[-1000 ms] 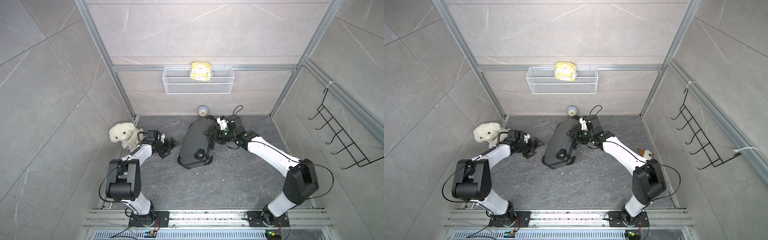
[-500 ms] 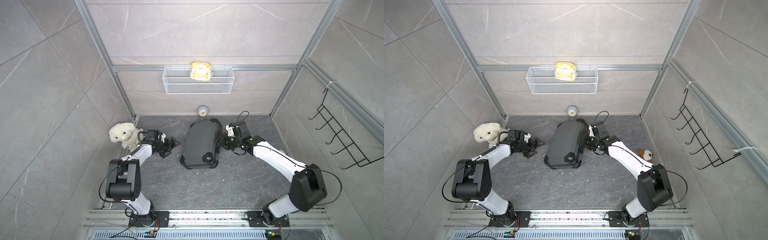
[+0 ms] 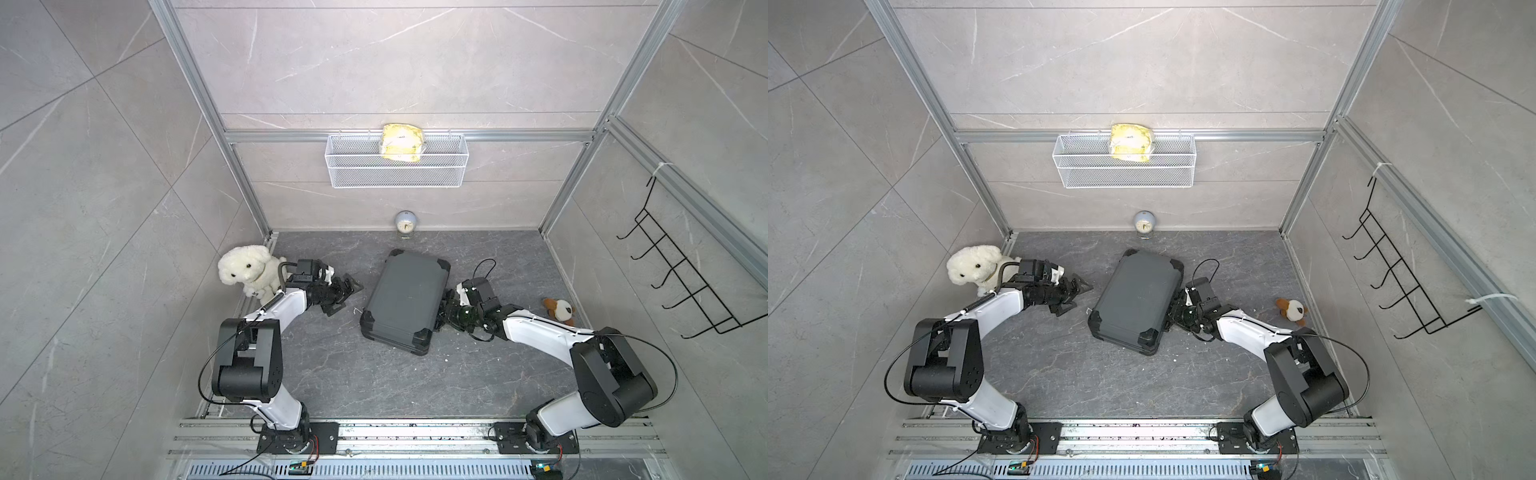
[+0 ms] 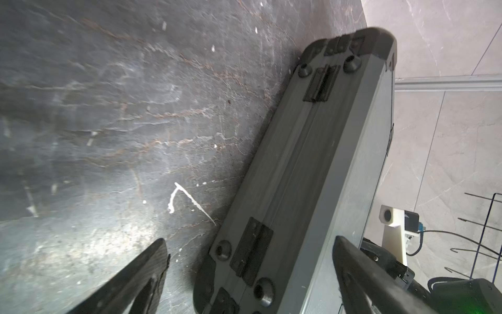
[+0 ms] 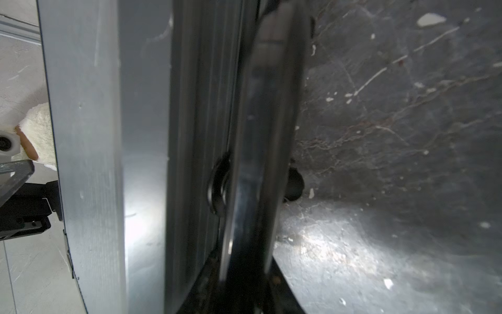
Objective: Open the poker set cases
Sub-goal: Place the poker set case at the center of the board.
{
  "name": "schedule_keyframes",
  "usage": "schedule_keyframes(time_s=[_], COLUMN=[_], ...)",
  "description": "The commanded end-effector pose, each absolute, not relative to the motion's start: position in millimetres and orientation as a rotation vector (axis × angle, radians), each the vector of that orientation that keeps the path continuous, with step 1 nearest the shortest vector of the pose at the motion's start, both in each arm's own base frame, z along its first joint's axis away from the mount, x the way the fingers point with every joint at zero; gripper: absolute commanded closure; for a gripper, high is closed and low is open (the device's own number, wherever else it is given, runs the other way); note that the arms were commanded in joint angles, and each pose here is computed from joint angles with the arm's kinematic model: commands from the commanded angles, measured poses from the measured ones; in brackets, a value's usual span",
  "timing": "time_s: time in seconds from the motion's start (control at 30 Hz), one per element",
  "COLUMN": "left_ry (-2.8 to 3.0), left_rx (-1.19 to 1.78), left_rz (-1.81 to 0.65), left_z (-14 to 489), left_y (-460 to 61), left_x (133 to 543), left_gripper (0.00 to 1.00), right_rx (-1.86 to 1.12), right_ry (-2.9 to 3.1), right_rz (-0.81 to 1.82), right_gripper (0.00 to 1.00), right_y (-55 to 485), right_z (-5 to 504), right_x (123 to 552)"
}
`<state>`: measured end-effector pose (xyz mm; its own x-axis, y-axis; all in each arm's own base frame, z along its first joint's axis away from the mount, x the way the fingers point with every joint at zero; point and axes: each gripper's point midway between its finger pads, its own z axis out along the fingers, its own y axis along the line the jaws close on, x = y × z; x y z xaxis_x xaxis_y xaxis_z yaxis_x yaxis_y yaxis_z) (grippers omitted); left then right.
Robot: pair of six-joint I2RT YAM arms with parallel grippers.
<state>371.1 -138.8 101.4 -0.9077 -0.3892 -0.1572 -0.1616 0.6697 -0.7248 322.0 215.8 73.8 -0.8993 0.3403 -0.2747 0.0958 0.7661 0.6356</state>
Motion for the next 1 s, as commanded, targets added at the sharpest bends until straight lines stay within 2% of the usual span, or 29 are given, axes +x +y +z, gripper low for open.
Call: schedule_keyframes(time_s=[0.0,0.07,0.17,0.3,0.43,0.53,0.6,0.7,0.83,0.97], left_ry=[2.551,2.557,2.560,2.528,2.518,2.500,2.483,2.456,2.471,2.454], left_rx=[-0.433,-0.463,-0.532,-0.583,-0.593,-0.618,-0.594,-0.563,-0.515,-0.511], left_rz=[-1.056,-0.988,-0.818,-0.709,-0.719,-0.807,-0.856,-0.928,-0.954,-0.949], left_z=[117,119,125,129,123,117,117,117,110,105], left_y=[-140,-133,-117,-118,-142,-160,-175,-196,-219,-223], left_x=[368,362,344,316,287,274,267,263,259,257], left_gripper=[0.05,0.05,0.05,0.05,0.04,0.04,0.03,0.02,0.01,0.00], right_rx=[0.187,0.203,0.243,0.253,0.244,0.204,0.153,0.085,0.035,0.001], right_ry=[2.439,2.470,2.554,2.594,2.581,2.530,2.462,2.398,2.408,2.428], right_rz=[1.061,1.022,0.867,0.626,0.467,0.491,0.573,0.707,0.800,0.821], right_gripper=[0.70,0.63,0.32,0.15,0.08,0.04,0.01,0.00,0.00,0.00], right_y=[244,238,213,172,146,150,163,189,213,221], right_z=[106,103,93,92,107,127,147,170,165,154], right_x=[334,331,322,316,330,353,380,432,490,526])
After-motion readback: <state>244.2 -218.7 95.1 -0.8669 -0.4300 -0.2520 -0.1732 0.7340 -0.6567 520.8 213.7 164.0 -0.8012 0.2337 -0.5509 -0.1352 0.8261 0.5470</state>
